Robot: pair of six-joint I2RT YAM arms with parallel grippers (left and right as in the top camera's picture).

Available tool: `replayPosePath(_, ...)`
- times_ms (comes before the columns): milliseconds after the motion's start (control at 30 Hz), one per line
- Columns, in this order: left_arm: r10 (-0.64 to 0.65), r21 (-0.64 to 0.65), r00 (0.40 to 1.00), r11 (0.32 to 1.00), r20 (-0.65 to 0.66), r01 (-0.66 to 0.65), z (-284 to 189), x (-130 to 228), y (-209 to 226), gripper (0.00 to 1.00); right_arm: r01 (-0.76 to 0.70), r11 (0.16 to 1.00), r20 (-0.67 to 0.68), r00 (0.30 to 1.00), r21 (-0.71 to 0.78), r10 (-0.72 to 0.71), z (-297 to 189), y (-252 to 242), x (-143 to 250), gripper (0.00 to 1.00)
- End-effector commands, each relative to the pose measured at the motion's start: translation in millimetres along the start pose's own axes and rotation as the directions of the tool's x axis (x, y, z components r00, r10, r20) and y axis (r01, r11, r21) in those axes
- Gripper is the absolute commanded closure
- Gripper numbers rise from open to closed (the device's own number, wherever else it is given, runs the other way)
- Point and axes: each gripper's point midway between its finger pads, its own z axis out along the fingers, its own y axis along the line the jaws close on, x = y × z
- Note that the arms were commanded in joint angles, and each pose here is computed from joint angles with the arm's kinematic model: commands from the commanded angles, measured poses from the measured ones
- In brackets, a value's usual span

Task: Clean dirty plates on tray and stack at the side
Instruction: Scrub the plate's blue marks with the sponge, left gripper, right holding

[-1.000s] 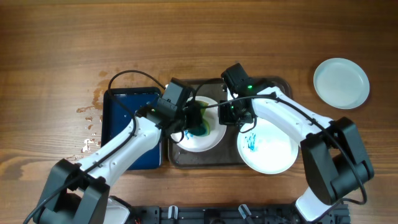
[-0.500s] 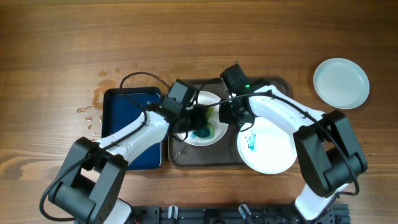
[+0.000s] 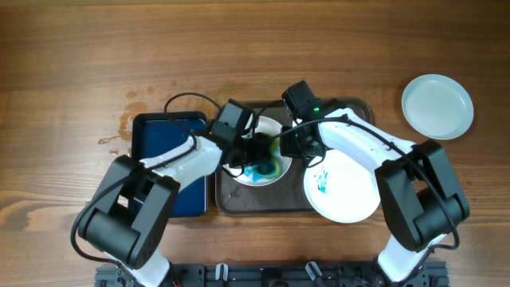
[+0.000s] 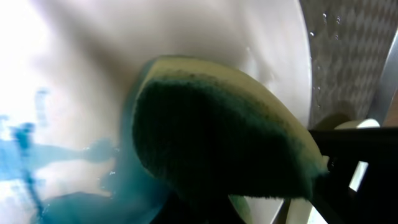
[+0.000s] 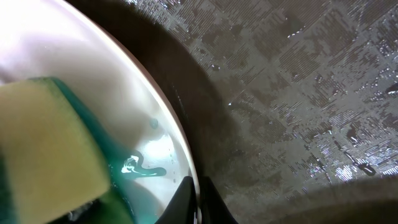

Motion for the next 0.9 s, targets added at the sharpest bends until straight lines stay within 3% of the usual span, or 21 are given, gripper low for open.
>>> replayPosePath(0, -0.13, -0.32, 0.986, 0.934, 0.104, 0.157, -13.0, -15.3, 91.6, 0.96, -0.003, 0.998, -0.044, 0.999, 0.056, 0.005, 15.3, -13.4, 7.7, 0.95)
replayPosePath(100, -0.192, -0.552, 0.968, 0.795, 0.162, 0.25, -46.9, -9.7, 155.8, 0.96, -0.003, 0.998, -0.044, 0.999, 0.056, 0.006, 15.3, -13.4, 7.7, 0.95)
replayPosePath(167, -0.211, -0.613, 0.961, 0.741, 0.176, 0.275, -60.1, -6.3, 174.5, 0.96, -0.005, 0.998, -0.044, 0.999, 0.056, 0.007, 15.3, -13.4, 7.7, 0.95)
replayPosePath(233, -0.227, -0.619, 0.959, 0.733, 0.169, 0.283, -62.9, -3.9, 178.7, 0.96, -0.005, 0.998, -0.044, 0.999, 0.056, 0.007, 15.3, -13.4, 7.7, 0.95)
replayPosePath(333, -0.217, -0.571, 0.971, 0.786, 0.104, 0.237, -52.3, 2.0, 164.0, 0.96, -0.005, 0.998, -0.045, 0.999, 0.056, 0.007, 15.3, -13.4, 7.9, 0.95)
replayPosePath(400, -0.167, -0.478, 0.986, 0.865, 0.007, 0.15, -37.0, 9.4, 138.9, 0.96, -0.005, 0.998, -0.048, 0.999, 0.058, 0.008, 15.2, -14.0, 8.7, 0.95)
replayPosePath(467, -0.074, -0.299, 0.991, 0.954, -0.115, 0.037, -19.2, 21.5, 98.4, 0.96, -0.005, 0.998, -0.049, 0.999, 0.059, 0.008, 15.2, -14.2, 9.0, 0.95)
replayPosePath(533, -0.019, -0.113, 0.983, 0.994, -0.185, -0.002, -8.6, 32.3, 58.0, 0.96, -0.005, 0.998, -0.049, 0.999, 0.059, 0.008, 15.2, -14.2, 9.0, 0.95)
replayPosePath(700, 0.054, 0.252, 0.963, 0.968, -0.263, 0.015, -6.7, 44.1, -23.4, 0.96, -0.006, 0.998, -0.057, 0.998, 0.064, 0.01, 15.0, -15.3, 11.1, 0.96)
replayPosePath(867, 0.009, 0.275, 0.973, 0.96, -0.232, 0.057, -5.7, 32.7, -33.5, 0.96, -0.006, 0.998, -0.059, 0.998, 0.065, 0.01, 15.0, -15.5, 11.4, 0.95)
